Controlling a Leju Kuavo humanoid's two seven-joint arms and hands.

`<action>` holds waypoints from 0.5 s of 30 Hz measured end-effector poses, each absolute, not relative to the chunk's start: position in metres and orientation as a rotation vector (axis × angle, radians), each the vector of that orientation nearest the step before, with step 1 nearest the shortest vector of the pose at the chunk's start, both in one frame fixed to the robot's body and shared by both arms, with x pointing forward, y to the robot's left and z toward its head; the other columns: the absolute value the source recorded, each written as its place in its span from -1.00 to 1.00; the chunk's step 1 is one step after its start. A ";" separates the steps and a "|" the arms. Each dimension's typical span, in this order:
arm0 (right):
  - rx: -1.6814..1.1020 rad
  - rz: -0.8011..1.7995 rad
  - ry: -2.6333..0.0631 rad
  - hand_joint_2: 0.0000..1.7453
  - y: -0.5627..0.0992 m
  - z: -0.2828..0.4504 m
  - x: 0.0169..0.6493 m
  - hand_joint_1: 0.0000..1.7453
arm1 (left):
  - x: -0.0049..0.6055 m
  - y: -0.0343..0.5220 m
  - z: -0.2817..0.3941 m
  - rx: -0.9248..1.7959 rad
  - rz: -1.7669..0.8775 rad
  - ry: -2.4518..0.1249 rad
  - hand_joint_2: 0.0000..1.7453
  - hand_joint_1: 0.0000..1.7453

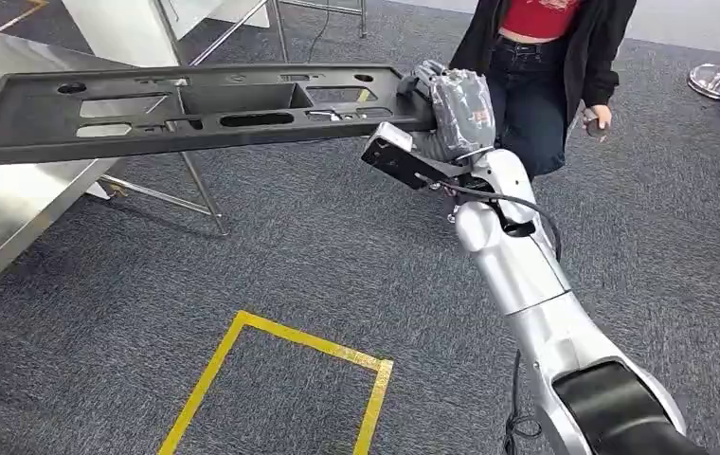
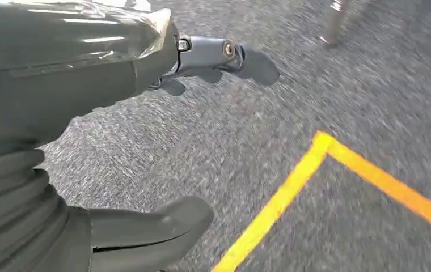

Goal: Take the parts from the cabinet and place them on the table.

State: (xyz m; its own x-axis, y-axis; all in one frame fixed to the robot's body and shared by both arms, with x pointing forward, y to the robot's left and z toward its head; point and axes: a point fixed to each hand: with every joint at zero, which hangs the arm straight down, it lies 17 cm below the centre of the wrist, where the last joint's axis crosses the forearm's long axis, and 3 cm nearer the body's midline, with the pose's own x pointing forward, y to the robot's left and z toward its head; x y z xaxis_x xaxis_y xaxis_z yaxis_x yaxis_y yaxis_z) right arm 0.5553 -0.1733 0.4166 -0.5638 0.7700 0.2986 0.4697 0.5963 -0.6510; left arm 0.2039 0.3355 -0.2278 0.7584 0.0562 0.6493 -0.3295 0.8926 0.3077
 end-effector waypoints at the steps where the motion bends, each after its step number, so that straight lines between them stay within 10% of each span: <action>1: -0.978 0.694 -2.258 1.00 -0.172 0.417 0.555 1.00 | 0.203 0.336 -0.228 0.425 0.217 -0.682 1.00 -1.00; 15: -1.026 0.721 -2.200 1.00 -0.198 0.398 0.561 1.00 | 0.210 0.328 -0.227 0.408 0.204 -0.690 1.00 -1.00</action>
